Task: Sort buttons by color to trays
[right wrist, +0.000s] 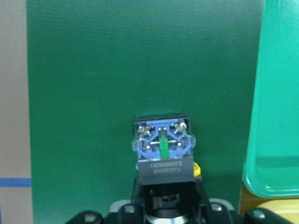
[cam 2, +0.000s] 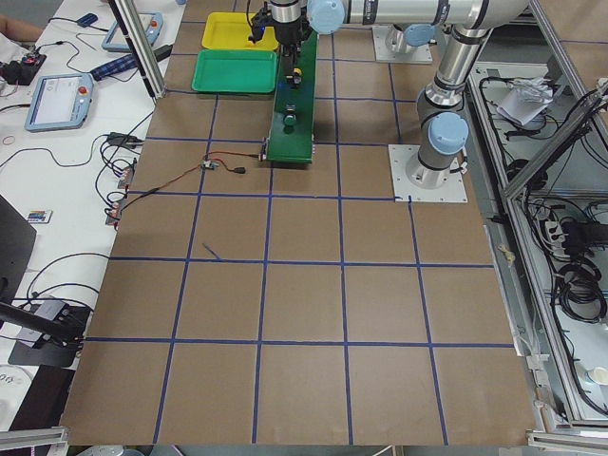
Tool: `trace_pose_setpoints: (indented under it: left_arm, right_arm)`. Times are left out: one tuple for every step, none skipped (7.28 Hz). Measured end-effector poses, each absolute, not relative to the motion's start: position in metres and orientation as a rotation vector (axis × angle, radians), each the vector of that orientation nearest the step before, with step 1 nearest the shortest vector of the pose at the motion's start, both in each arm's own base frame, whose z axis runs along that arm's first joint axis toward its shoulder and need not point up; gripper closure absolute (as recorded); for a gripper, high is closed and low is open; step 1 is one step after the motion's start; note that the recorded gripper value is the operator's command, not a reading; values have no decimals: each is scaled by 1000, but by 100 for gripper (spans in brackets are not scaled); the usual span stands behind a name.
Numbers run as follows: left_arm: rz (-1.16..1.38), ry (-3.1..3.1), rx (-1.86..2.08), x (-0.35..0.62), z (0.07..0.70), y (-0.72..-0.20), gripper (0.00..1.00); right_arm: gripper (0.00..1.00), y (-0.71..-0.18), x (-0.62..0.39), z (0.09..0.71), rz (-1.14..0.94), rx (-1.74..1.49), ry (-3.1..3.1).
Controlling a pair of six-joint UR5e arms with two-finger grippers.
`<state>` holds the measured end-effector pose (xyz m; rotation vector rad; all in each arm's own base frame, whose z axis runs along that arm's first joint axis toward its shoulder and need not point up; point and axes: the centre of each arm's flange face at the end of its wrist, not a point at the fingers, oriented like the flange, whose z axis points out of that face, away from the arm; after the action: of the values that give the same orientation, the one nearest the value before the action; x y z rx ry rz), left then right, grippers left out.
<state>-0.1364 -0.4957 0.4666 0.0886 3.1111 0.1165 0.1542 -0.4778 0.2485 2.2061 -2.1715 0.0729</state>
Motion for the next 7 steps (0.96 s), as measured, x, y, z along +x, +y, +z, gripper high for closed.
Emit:
trace_pose_setpoints:
  left_arm:
    - [108, 3107, 77, -135, 469, -498, 0]
    - [107, 3101, 75, -133, 469, -500, 0]
    - [107, 3095, 76, -133, 469, -500, 0]
    - [110, 3093, 77, -132, 468, -501, 0]
    - [119, 3092, 77, -132, 466, -502, 0]
    - [120, 3092, 78, -133, 465, -502, 0]
    - [115, 3092, 79, -133, 467, -501, 0]
  right_arm:
    - [81, -486, 155, 257, 99, 2193, -2162]
    - [81, -503, 155, 267, 128, 2177, -2152]
    - [81, -530, 157, 272, 156, 2163, -2143]
    - [80, -561, 158, 273, 188, 2145, -2136]
    - [83, -586, 159, 273, 232, 2111, -2127]
    - [83, -602, 158, 274, 279, 2073, -2119]
    - [63, -613, 157, 274, 314, 2042, -2117]
